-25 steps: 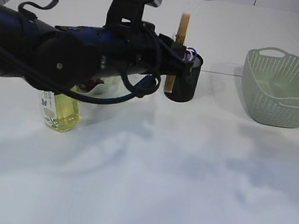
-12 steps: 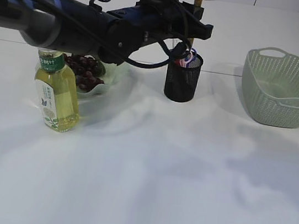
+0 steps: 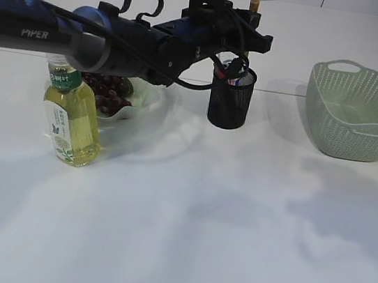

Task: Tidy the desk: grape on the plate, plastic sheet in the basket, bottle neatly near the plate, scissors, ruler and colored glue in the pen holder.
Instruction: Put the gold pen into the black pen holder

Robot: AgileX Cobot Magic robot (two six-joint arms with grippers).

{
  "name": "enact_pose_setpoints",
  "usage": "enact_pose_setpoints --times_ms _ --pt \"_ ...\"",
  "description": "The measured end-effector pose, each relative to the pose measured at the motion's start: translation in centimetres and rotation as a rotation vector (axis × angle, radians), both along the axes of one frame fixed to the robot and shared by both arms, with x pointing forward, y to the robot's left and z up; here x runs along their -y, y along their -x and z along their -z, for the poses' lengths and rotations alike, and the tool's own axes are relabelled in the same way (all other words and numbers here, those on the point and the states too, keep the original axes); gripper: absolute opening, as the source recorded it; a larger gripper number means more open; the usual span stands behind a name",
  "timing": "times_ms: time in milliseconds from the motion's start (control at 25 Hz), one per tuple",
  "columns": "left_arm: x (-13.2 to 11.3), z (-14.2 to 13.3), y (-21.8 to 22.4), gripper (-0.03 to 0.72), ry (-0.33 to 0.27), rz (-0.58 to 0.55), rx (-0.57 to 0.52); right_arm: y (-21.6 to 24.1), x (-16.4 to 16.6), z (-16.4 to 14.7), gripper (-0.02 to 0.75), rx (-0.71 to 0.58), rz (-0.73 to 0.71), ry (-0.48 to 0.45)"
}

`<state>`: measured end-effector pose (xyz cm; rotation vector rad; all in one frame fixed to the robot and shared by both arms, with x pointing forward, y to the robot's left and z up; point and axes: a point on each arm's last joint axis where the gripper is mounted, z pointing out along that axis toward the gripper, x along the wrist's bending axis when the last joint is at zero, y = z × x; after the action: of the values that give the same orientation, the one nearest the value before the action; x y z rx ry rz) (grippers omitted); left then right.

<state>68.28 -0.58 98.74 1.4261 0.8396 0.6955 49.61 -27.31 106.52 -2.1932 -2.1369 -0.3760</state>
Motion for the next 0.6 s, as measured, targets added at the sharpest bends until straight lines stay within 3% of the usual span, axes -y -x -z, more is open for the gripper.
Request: enact_pose_setpoints --times_ms 320,600 --pt "-0.3 2.3 -1.1 0.095 -0.018 -0.015 -0.025 0.0 0.0 0.0 0.311 0.002 -0.01 0.001" --pt "-0.1 2.4 -1.4 0.125 -0.012 -0.016 -0.017 0.0 0.0 0.0 0.311 0.003 -0.012 0.001"
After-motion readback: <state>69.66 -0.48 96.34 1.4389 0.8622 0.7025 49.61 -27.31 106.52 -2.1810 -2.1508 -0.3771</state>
